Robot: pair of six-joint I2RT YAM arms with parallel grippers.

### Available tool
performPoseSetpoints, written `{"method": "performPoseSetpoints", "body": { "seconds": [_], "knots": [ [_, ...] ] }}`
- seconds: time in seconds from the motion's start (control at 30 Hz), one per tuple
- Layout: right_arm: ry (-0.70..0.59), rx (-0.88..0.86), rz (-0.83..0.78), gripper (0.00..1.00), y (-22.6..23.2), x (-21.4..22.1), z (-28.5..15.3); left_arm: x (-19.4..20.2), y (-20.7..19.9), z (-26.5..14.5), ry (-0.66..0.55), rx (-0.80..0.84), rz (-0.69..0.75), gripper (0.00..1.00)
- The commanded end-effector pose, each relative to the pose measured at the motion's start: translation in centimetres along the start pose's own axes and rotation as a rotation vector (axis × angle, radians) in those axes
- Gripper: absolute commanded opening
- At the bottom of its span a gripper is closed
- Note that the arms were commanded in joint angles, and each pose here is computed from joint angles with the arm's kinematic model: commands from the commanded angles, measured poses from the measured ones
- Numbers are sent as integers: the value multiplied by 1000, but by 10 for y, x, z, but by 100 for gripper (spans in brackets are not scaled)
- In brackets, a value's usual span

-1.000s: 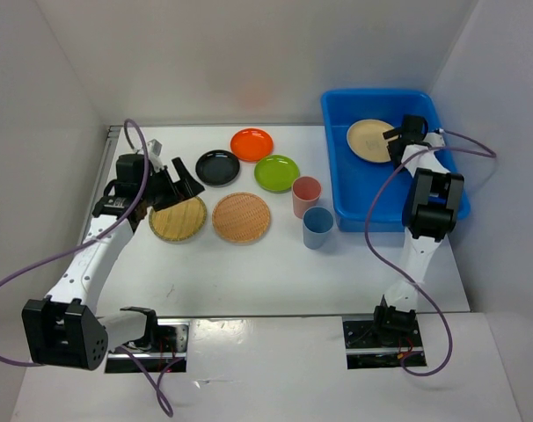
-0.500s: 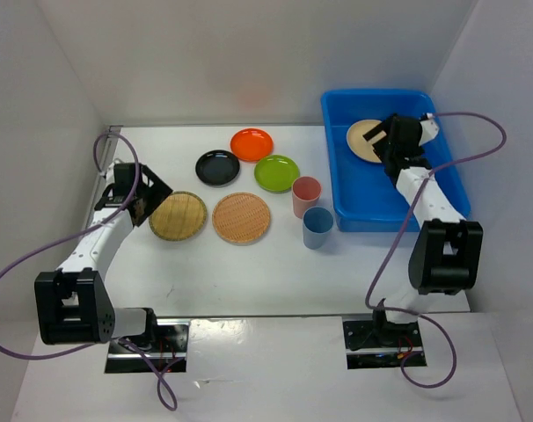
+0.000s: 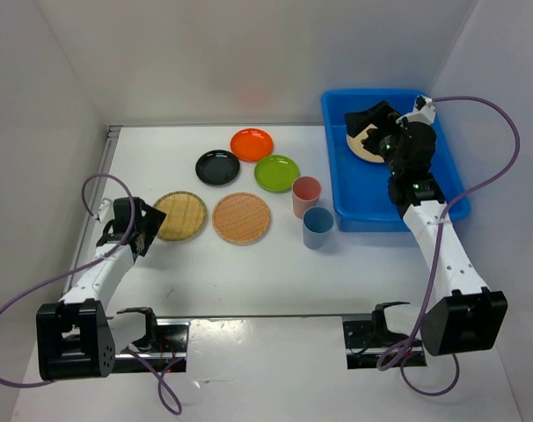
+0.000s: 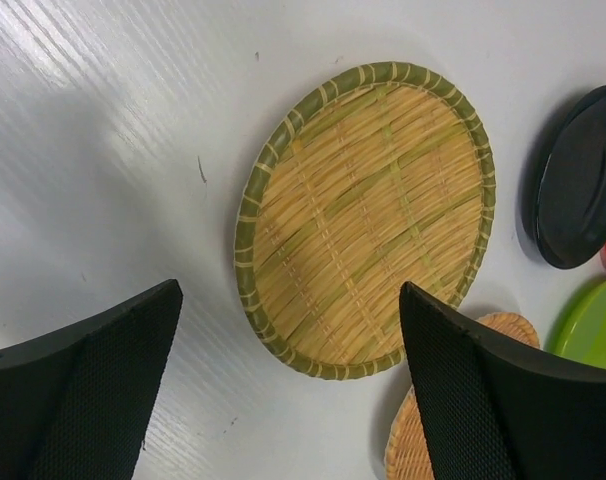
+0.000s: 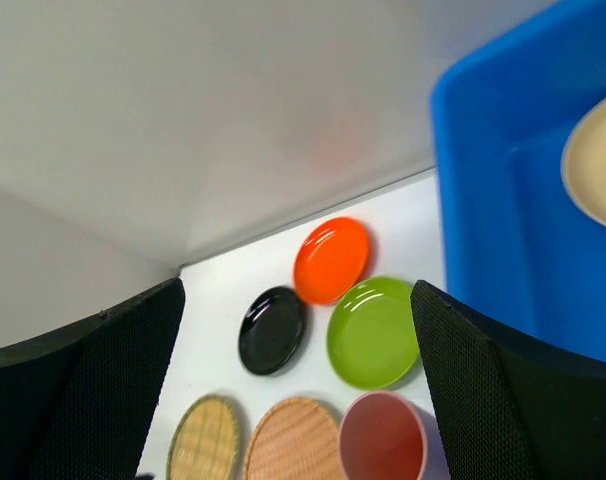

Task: Place the mixed dishes into the plastic bin

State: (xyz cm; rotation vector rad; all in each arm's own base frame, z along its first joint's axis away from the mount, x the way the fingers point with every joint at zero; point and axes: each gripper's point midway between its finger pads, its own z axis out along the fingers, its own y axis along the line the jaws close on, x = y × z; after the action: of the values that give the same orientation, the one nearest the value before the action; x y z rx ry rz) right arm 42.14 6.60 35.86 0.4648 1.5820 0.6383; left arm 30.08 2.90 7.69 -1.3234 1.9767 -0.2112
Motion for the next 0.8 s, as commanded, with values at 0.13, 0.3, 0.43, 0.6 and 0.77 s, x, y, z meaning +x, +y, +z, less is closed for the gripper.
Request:
{"method": "performPoseSetpoints", "body": {
  "seconds": [0.13,0.3,0.43,0.6,0.77],
  "knots": [
    [-13,-203,-76,98,51,-15,-31,8,-4,5,-17,101,-117,91],
    [-24,-258,-94,98,68,-25,-45,22,4,19,30,72,-100,91],
    [-36,-281,-107,98,75,-31,-54,41,16,40,106,12,-77,84],
    [-7,-321,-133,98,88,-31,-63,40,19,52,110,-29,-83,38],
    [2,-343,-151,98,98,-29,-70,43,15,59,138,-32,-59,23]
  ]
}}
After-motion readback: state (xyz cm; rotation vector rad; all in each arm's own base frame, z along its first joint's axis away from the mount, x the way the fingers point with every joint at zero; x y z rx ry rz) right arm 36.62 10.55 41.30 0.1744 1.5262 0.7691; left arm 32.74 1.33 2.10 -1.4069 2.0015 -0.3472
